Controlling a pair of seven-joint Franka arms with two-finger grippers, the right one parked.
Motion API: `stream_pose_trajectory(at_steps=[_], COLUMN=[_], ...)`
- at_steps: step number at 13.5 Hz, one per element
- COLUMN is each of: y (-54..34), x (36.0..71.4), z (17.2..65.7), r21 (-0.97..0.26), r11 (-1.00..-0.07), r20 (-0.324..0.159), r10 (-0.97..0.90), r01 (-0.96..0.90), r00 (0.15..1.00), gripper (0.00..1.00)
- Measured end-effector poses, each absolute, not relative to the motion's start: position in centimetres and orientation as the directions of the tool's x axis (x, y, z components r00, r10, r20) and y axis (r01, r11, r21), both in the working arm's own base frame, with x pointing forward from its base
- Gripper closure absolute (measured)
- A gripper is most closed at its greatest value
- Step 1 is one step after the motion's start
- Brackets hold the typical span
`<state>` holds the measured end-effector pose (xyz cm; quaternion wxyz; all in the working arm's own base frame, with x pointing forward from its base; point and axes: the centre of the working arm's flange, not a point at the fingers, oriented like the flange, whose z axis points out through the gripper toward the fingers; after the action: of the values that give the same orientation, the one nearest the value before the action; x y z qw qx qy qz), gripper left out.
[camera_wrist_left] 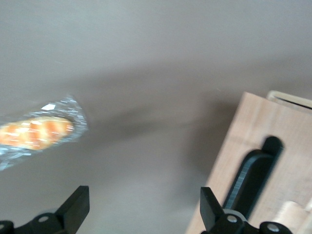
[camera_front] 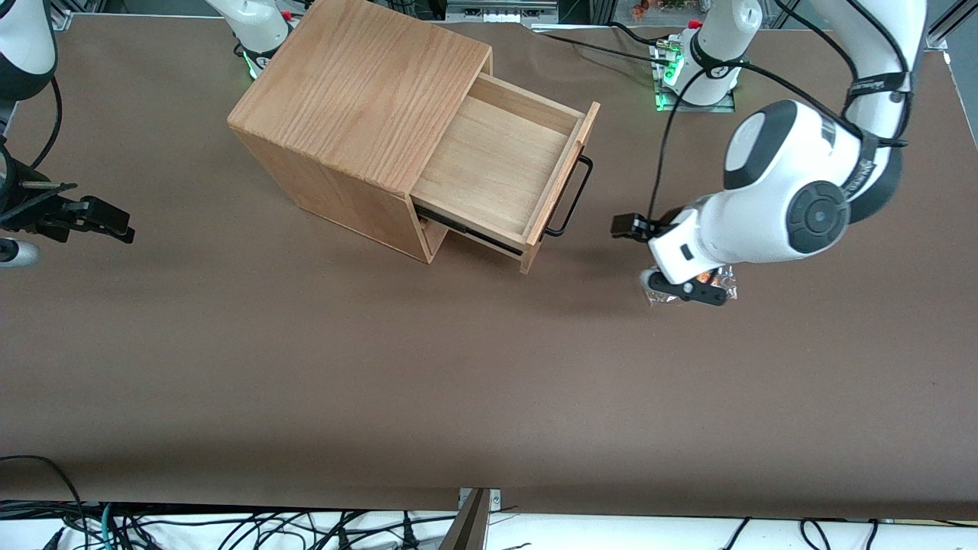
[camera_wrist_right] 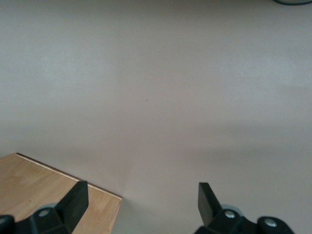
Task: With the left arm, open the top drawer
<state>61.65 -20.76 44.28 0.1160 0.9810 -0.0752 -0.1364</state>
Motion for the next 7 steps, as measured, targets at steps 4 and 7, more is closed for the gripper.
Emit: stream_pose_trajectory(at_steps=[4,7], y=[-18.1,-16.6], x=[62.5,62.8], z=[45.7,46.4], r21=[0.152,0.131], r11=[-0.980,-0.985], r20=[-0.211,-0.199], r10=[-0.160,-0.134], r01=[-0.129,-0.110], r00=[0.964,0.971], gripper=[0.00,0.00])
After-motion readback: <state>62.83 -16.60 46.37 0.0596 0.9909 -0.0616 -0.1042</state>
